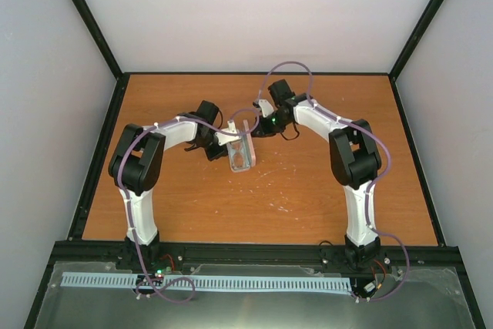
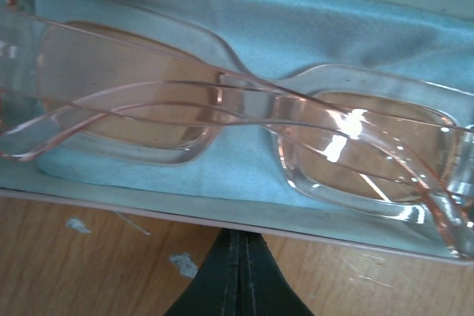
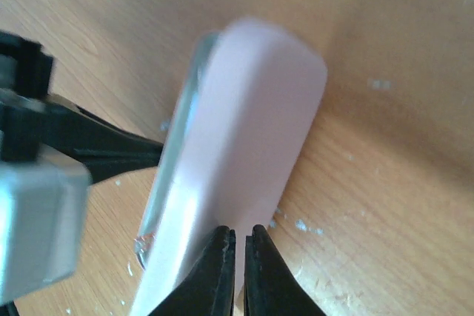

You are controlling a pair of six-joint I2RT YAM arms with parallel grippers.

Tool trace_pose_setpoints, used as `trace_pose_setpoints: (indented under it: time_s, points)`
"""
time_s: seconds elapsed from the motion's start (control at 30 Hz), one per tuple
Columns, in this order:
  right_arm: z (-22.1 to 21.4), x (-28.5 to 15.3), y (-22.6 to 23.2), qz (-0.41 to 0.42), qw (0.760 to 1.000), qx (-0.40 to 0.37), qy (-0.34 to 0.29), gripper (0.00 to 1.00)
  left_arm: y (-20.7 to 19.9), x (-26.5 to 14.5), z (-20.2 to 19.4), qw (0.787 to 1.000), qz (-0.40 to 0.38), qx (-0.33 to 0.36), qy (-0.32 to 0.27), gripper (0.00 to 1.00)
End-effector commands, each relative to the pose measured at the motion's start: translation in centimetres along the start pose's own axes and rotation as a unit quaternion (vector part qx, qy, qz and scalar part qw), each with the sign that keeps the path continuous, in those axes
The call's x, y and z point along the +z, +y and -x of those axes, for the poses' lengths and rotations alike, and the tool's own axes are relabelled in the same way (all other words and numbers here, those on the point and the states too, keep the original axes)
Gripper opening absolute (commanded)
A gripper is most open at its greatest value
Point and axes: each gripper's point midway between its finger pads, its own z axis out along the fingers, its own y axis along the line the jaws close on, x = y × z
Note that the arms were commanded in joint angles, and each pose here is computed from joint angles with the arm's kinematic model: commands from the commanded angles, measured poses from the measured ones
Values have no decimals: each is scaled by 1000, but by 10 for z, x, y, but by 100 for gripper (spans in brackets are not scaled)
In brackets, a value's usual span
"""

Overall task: Organize the sunglasses
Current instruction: Adjust the sunglasses case at the center of the board, then close the sunglasses case at the center of the board.

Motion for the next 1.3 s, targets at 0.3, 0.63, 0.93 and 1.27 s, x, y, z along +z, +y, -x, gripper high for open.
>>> trace_pose_setpoints:
  time_s: [0.3,0.63,0.93,1.27]
  points:
    - [20,-17,21,4,1000,-11,-29,6,12,4,12,999,7,-18,-32,1]
    - [19,-41,-6,-55,997,11,-62,5,11,3,14,999,3,-13,-37,1]
    - [19,-19,5,-26,998,12,-50,5,13,2,20,999,1,-15,-45,1]
    - [8,-2,16,-22,999,7,-31,5,13,1,23,999,-2,-16,-51,1]
